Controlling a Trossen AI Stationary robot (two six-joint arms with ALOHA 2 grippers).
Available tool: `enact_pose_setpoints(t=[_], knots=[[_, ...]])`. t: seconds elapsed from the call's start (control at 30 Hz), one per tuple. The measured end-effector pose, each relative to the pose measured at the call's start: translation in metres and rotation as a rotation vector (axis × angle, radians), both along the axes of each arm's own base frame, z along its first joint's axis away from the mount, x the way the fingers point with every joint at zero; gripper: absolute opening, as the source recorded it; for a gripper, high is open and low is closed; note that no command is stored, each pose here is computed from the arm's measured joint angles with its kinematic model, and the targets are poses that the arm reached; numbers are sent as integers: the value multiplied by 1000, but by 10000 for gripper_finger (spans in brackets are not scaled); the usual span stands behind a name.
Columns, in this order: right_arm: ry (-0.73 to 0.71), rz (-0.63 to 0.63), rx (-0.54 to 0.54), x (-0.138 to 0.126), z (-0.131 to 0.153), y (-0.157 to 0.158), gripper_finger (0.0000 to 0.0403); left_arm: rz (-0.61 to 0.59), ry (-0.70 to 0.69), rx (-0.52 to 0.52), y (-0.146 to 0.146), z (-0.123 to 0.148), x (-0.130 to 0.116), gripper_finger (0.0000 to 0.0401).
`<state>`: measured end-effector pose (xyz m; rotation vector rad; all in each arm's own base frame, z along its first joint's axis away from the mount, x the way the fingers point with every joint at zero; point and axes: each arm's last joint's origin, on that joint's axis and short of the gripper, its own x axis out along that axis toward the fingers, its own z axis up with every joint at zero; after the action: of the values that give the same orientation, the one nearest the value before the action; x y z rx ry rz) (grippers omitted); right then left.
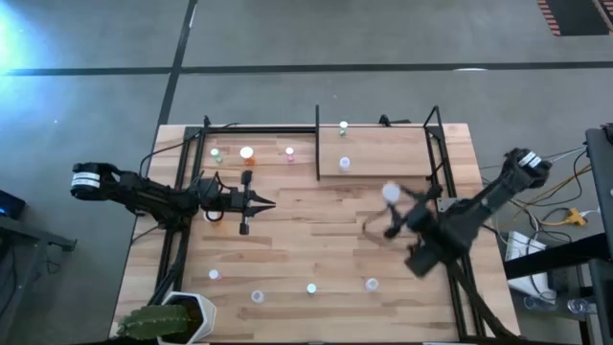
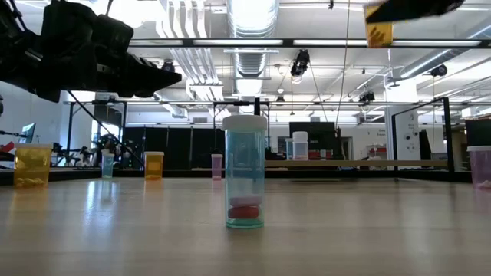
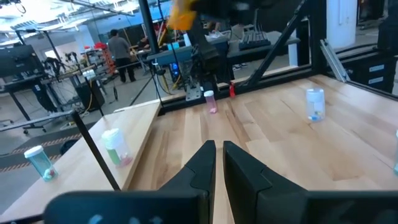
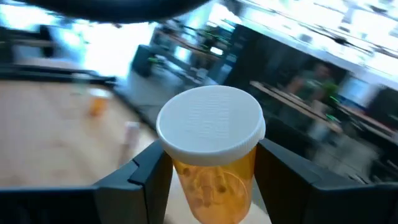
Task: Pick and place medicine bottles onto shelf by color
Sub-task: Put the bottom orange pill bottle on the shelf
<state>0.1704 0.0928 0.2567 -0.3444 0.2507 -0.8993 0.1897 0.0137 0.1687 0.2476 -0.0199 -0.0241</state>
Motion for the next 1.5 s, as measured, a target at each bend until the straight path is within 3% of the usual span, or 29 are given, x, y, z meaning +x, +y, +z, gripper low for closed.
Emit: enact_pose_setpoints(t=[0.17,0.3,0.4,0.57,0.7,0.8,0.87,1.07,1.3,1.5], knots=[[-15,-134,-2,-12,-7,-37,180,0,-9,2,0,2,1,13],[4,-148,-11,-17,-8,-44,171,0,-10,2,0,2,1,13],[108,-129,-35,-17,-6,-43,169,0,-10,3,0,3,2,13],[392,-8,-14,-12,0,-42,168,0,-12,6,0,3,2,13],[478,246,114,6,11,-45,168,0,-12,7,0,3,2,13],[422,402,165,21,22,-59,170,0,-12,7,0,3,2,13],[368,424,162,30,25,-75,170,0,-11,4,0,3,2,13],[173,316,186,41,-1,-135,171,0,-5,3,0,1,1,13],[-207,85,200,24,-43,-191,171,0,-5,3,0,1,1,13],[-238,147,339,22,-82,-221,171,0,-7,3,0,2,1,13]])
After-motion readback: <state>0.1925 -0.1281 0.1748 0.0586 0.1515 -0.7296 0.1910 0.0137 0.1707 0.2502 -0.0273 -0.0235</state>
